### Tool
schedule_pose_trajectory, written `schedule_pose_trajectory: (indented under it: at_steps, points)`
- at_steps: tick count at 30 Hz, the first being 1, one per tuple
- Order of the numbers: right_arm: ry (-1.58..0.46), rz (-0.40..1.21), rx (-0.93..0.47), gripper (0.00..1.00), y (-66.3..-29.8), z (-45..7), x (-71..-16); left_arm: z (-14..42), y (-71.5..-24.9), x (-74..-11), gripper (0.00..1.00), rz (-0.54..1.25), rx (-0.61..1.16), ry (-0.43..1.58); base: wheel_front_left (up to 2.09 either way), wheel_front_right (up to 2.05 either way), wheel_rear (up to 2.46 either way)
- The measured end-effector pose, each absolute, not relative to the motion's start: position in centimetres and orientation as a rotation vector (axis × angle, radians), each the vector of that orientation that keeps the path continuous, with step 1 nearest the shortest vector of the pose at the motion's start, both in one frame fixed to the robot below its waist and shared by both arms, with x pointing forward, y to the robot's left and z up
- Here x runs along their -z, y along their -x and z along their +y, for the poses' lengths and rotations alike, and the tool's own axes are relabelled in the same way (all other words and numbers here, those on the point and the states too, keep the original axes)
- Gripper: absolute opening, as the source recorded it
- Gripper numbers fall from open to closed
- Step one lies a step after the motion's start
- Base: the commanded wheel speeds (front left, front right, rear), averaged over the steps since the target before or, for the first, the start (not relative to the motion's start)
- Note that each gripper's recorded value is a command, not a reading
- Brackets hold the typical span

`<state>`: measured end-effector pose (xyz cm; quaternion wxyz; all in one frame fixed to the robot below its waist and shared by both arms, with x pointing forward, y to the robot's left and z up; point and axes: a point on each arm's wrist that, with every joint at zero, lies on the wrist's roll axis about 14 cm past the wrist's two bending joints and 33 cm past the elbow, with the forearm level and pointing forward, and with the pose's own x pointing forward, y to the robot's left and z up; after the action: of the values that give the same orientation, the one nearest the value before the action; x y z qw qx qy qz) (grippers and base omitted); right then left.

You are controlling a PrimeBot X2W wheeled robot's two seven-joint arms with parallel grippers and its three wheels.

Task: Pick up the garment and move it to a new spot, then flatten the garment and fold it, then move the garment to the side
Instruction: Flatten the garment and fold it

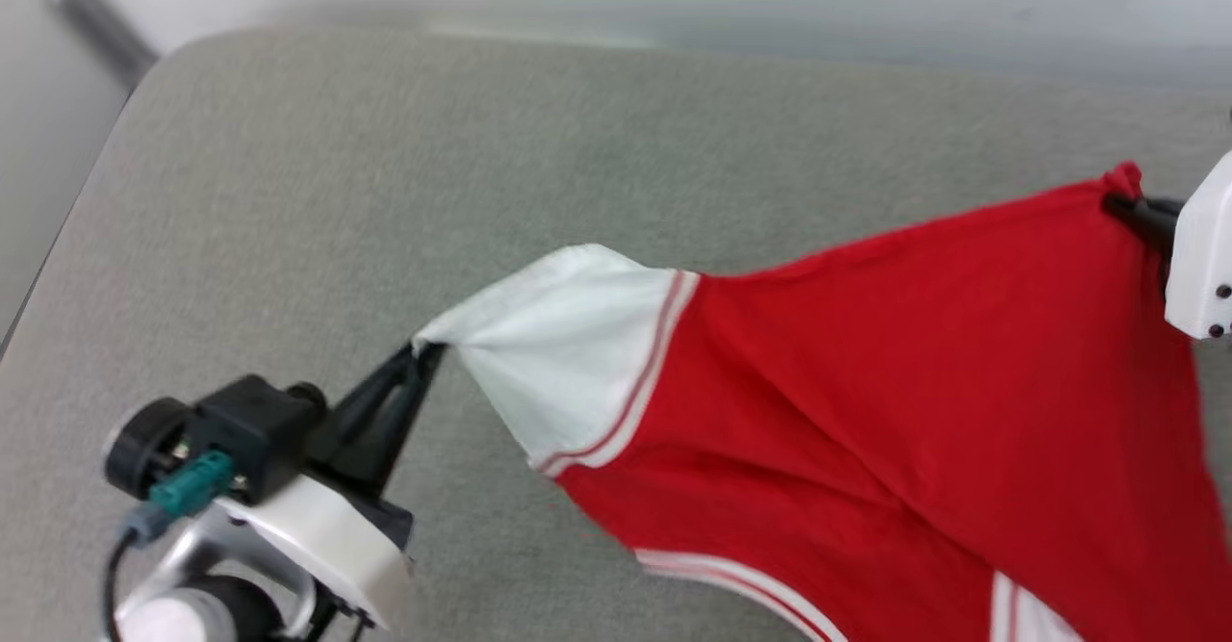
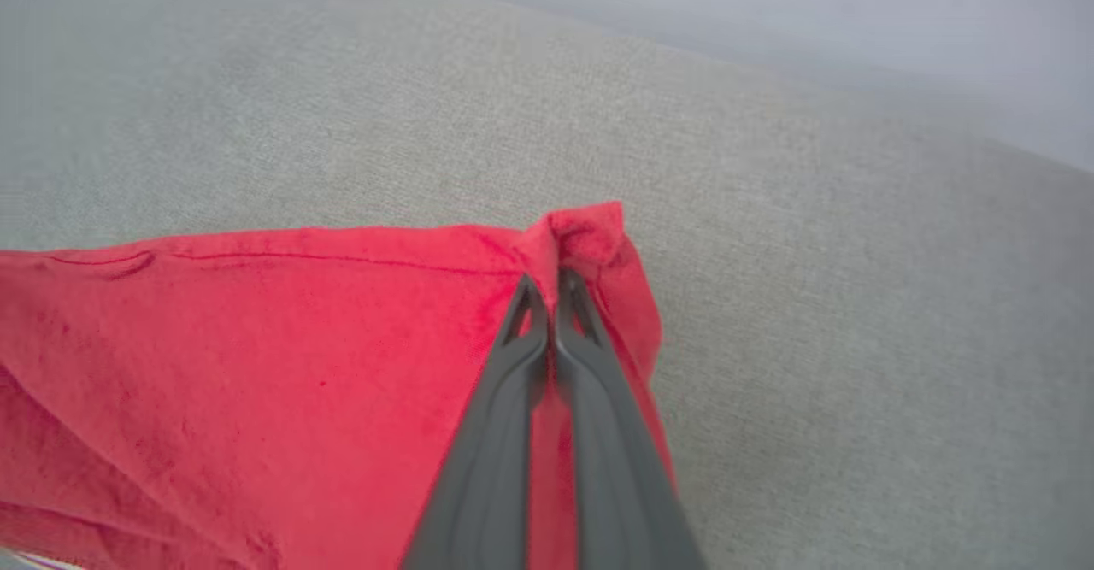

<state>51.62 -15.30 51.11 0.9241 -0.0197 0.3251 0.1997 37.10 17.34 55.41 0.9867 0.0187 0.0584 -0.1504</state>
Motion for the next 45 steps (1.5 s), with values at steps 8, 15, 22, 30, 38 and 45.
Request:
schedule_pose_trajectory:
  at_steps: [8, 15, 22, 30, 38, 45]
  points:
    - [0.027, 0.357, -0.402, 0.0, -48.8, -16.9, -61.3, 17.6, -38.6, -63.8, 0.0, -0.134, 0.296, -0.097, 0.0, 0.0, 0.0]
    - [0.027, 0.12, -0.382, 0.0, -45.6, -18.0, -68.4, 17.4, -39.1, -70.8, 0.0, -0.342, 0.29, -0.111, 0.0, 0.0, 0.0]
    - [0.028, -0.051, -0.346, 0.0, -42.9, -19.4, -73.4, 17.1, -39.1, -77.2, 0.0, -0.528, 0.288, -0.136, 0.0, 0.0, 0.0]
    - [0.021, -0.139, -0.337, 0.0, -42.2, -19.6, -75.6, 17.0, -39.5, -81.9, 0.0, -0.676, 0.276, -0.142, 0.0, 0.0, 0.0]
    - [0.009, -0.21, -0.307, 0.0, -43.8, -20.4, -76.7, 17.0, -42.0, -84.6, 0.0, -0.769, 0.259, -0.155, 0.0, 0.0, 0.0]
    - [0.016, -0.258, -0.266, 0.0, -47.7, -21.5, -77.0, 16.9, -46.6, -85.6, 0.0, -0.814, 0.262, -0.168, 0.0, 0.0, 0.0]
